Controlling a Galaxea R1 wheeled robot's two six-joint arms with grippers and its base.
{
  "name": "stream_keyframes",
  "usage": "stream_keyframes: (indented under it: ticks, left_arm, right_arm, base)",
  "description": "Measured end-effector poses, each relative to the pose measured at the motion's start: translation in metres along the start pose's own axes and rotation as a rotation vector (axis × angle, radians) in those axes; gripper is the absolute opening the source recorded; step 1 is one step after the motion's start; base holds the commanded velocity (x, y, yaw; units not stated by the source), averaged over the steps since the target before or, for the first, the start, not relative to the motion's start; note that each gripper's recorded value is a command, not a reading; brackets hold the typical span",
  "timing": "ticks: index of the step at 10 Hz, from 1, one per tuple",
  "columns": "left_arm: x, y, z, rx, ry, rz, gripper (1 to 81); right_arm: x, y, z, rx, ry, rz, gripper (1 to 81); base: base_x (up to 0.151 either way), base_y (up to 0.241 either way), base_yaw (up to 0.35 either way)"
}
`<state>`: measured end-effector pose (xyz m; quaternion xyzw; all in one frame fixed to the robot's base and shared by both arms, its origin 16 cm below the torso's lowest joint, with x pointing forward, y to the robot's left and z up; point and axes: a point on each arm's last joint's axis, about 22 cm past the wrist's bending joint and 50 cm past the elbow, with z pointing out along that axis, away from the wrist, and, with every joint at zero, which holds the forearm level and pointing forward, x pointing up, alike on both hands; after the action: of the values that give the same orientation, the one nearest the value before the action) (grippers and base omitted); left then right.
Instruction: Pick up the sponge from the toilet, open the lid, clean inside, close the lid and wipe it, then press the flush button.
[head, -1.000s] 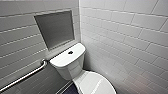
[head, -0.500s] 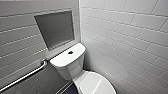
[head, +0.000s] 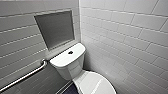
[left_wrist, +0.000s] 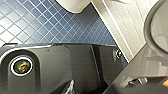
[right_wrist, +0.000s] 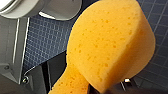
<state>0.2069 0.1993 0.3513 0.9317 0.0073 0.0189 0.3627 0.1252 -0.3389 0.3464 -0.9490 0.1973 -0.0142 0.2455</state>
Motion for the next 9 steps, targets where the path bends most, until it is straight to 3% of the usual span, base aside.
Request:
stream_keyframes:
  ticks: [2,4,6,9]
  left_arm:
    - [0.057,-0.002,-0.002,0.006,0.047,0.035,81.1]
    - [0.089,-0.012,0.001,0.033,0.063,0.058,81.1]
    - [0.107,-0.013,0.013,0.041,0.073,0.065,81.1]
    - [0.126,-0.021,0.025,0.065,0.086,0.028,81.1]
  right_arm:
    - [-0.07,-0.005,0.004,0.01,-0.092,0.01,1.0]
    - [-0.084,-0.022,0.023,0.048,-0.085,-0.017,1.0]
    - [-0.113,-0.025,0.026,0.052,-0.118,-0.011,1.0]
    - [-0.117,-0.029,0.031,0.058,-0.121,-0.011,1.0]
  base:
    - [0.0,0.0,0.0]
    - [0.0,0.0,0.0]
    - [0.0,0.0,0.0]
    - [0.0,0.0,0.0]
